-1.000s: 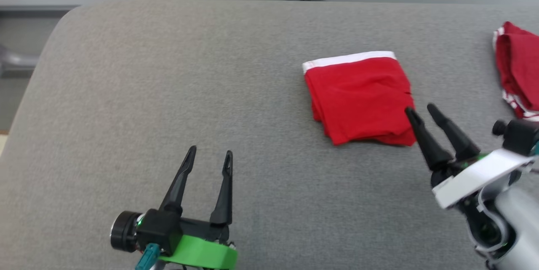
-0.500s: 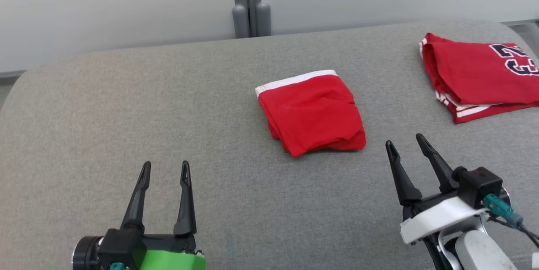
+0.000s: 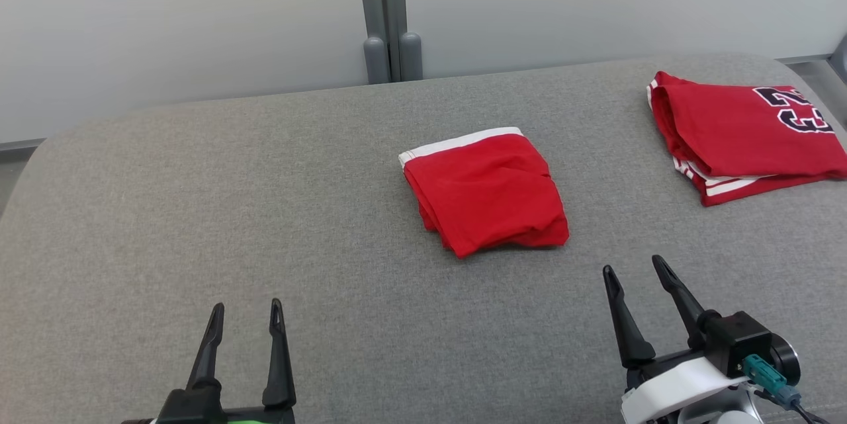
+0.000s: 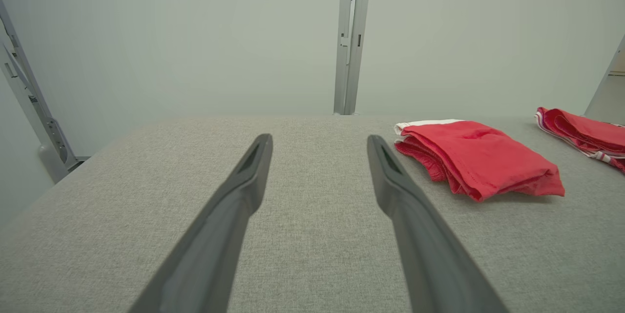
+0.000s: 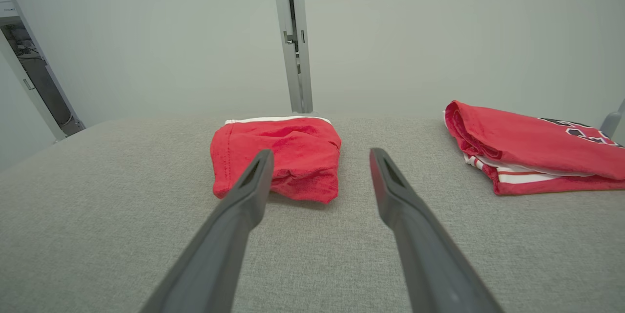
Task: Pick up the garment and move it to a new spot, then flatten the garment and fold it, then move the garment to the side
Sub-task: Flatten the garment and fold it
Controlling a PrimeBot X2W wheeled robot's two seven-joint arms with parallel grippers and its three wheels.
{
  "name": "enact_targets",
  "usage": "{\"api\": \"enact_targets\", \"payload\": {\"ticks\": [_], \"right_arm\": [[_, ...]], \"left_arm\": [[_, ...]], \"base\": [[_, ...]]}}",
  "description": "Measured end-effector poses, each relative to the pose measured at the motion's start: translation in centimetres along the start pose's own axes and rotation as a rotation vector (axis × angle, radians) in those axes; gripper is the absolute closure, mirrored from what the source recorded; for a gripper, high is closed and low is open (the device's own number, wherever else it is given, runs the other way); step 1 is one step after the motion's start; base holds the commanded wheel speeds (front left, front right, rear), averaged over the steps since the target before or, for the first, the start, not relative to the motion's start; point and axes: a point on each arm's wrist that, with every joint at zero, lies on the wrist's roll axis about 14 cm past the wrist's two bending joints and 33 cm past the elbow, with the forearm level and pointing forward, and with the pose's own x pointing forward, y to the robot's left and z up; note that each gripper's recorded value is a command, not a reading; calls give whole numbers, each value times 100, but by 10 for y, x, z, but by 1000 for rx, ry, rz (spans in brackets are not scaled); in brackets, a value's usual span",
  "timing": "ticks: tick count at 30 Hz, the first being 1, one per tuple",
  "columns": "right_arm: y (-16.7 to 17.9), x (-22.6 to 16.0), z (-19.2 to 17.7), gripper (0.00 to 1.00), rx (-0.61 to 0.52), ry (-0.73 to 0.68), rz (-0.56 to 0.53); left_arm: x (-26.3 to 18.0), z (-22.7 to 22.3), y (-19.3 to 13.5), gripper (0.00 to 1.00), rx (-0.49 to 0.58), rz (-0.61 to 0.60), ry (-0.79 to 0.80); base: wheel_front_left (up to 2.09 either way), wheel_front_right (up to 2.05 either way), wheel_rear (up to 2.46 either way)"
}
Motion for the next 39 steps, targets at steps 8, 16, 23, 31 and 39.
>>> {"api": "enact_targets", "payload": {"ticks": [8,16,23,31,39], "right_arm": [[5,3,-1,0,3,1,17],[9,5,-2,0,3,5,32],[11,6,-3,0,3,7,41],[12,7,-2,0,3,5,43],[15,7,-2,0,4,4,51]], "left_arm": [[-3,-5,7,0,-9,27,16],[-5,-7,11,0,-5,42,25],[-7,-9,12,0,-3,48,32],[-8,-11,13,0,-1,48,38],[-9,-12,13,0,1,45,40]], "base": [[0,0,0],[0,0,0],[0,0,0],[0,0,0],[0,0,0]]}}
